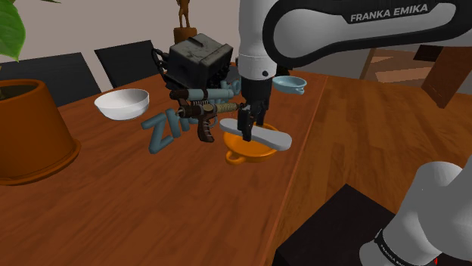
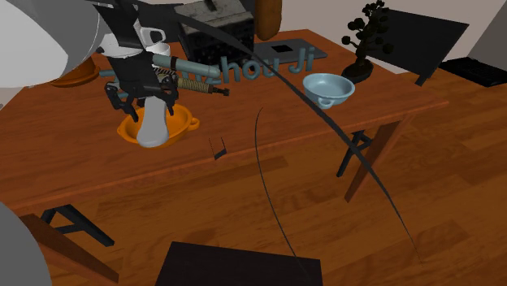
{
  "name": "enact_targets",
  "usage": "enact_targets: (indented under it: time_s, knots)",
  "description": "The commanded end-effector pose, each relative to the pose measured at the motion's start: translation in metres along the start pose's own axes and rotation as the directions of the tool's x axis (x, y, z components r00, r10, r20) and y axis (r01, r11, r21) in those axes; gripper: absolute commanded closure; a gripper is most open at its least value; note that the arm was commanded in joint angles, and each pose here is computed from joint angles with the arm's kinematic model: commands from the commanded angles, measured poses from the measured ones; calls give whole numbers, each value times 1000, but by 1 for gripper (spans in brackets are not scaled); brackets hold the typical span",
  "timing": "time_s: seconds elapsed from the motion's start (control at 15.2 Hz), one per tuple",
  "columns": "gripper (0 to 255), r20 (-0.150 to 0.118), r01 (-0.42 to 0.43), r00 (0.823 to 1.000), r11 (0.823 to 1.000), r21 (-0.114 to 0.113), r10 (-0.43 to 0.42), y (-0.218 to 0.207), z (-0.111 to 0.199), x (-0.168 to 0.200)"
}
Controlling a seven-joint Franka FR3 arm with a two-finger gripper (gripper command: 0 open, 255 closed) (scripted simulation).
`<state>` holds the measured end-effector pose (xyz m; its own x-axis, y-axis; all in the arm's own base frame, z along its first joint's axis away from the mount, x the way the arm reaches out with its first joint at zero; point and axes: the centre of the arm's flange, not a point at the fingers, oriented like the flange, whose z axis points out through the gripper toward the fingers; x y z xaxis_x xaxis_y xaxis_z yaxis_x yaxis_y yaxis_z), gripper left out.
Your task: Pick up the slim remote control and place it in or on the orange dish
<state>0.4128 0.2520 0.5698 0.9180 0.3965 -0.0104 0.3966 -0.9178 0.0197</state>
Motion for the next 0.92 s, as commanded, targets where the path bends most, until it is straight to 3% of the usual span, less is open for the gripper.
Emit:
enact_targets:
  time_s: [0.0, 0.2, 0.46, 0.86]
  knots:
    - [0, 0, 0, 1000, 1000, 0, 0, 0, 0, 0]
    - [0, 0, 0, 1000, 1000, 0, 0, 0, 0, 0]
    - [0, 0, 0, 1000, 1000, 0, 0, 0, -50, 0]
    - [0, 0, 0, 1000, 1000, 0, 0, 0, -50, 0]
